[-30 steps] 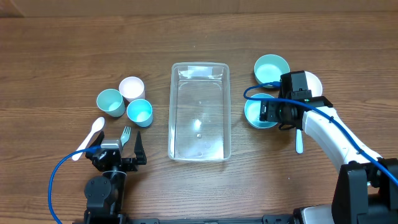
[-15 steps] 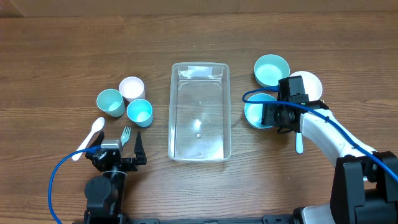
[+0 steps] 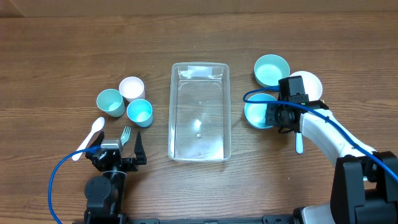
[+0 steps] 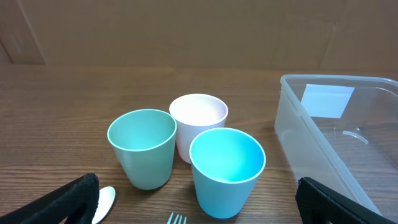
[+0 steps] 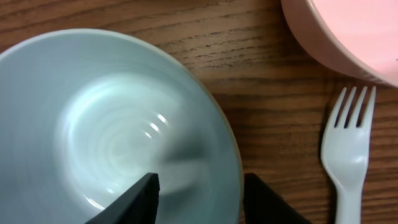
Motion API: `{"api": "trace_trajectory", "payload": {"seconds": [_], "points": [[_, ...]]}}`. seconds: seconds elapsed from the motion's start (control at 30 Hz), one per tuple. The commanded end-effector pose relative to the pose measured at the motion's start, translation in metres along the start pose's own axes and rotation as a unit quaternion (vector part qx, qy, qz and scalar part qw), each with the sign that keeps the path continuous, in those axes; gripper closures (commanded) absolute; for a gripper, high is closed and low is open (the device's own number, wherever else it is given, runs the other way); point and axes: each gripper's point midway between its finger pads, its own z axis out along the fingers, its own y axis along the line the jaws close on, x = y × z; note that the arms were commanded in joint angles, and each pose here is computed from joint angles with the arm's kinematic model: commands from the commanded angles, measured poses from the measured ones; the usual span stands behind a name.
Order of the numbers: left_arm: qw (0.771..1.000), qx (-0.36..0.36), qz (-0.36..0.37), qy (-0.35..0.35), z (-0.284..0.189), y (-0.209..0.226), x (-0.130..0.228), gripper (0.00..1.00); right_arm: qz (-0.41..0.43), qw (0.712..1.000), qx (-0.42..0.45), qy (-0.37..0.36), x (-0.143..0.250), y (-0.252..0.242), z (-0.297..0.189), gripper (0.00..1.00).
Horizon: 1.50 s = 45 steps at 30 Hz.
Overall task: Pack container
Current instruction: 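Move the right gripper over the near teal bowl and grasp its rim, then lift the teal bowl with the right gripper and lower it into the container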
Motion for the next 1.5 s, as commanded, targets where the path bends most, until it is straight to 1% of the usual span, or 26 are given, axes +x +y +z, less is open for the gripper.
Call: {"api": "trace_trajectory", "payload": {"seconds": [0.0, 0.07, 0.3, 0.33, 0.43, 0.47, 0.7, 0.87, 1.0, 1.07, 1.13, 1.47], "points": [[1.0, 0.001, 0.01, 0.002, 0.001, 0.001, 0.003, 0.0, -0.002, 1.0, 0.009, -0.001, 0.0, -0.002, 0.001, 0.56], [1.0, 0.001, 0.01, 0.002, 0.001, 0.001, 0.003, 0.0, -0.002, 1.0, 0.014, -0.003, -0.001, -0.004, 0.001, 0.6], [1.0, 0.001, 0.01, 0.002, 0.001, 0.001, 0.003, 0.0, -0.002, 1.0, 0.017, -0.007, -0.004, -0.005, -0.001, 0.62], [1.0, 0.001, 0.01, 0.002, 0.001, 0.001, 0.003, 0.0, -0.002, 1.0, 0.017, -0.008, -0.006, -0.005, -0.001, 0.63], [1.0, 0.001, 0.01, 0.002, 0.001, 0.001, 0.003, 0.0, -0.002, 1.0, 0.017, -0.009, -0.012, -0.003, -0.006, 0.74], [1.0, 0.001, 0.01, 0.002, 0.001, 0.001, 0.003, 0.0, -0.002, 1.0, 0.016, -0.009, -0.013, -0.003, -0.008, 0.76], [1.0, 0.001, 0.01, 0.002, 0.001, 0.001, 0.003, 0.0, -0.002, 1.0, 0.017, -0.009, -0.014, -0.003, -0.009, 0.77], [1.0, 0.001, 0.01, 0.002, 0.001, 0.001, 0.003, 0.0, -0.002, 1.0, 0.017, -0.008, -0.014, -0.003, -0.009, 0.88], [1.0, 0.001, 0.01, 0.002, 0.001, 0.001, 0.003, 0.0, -0.002, 1.0, 0.017, -0.007, -0.013, -0.003, -0.009, 0.89], [1.0, 0.001, 0.01, 0.002, 0.001, 0.001, 0.003, 0.0, -0.002, 1.0, 0.017, -0.008, -0.014, -0.003, -0.009, 0.93], [1.0, 0.001, 0.01, 0.002, 0.001, 0.001, 0.003, 0.0, -0.002, 1.0, 0.016, -0.011, -0.015, -0.003, -0.011, 0.94], [1.0, 0.001, 0.01, 0.002, 0.001, 0.001, 0.003, 0.0, -0.001, 1.0, 0.015, -0.013, -0.04, 0.002, -0.041, 0.96]]}}
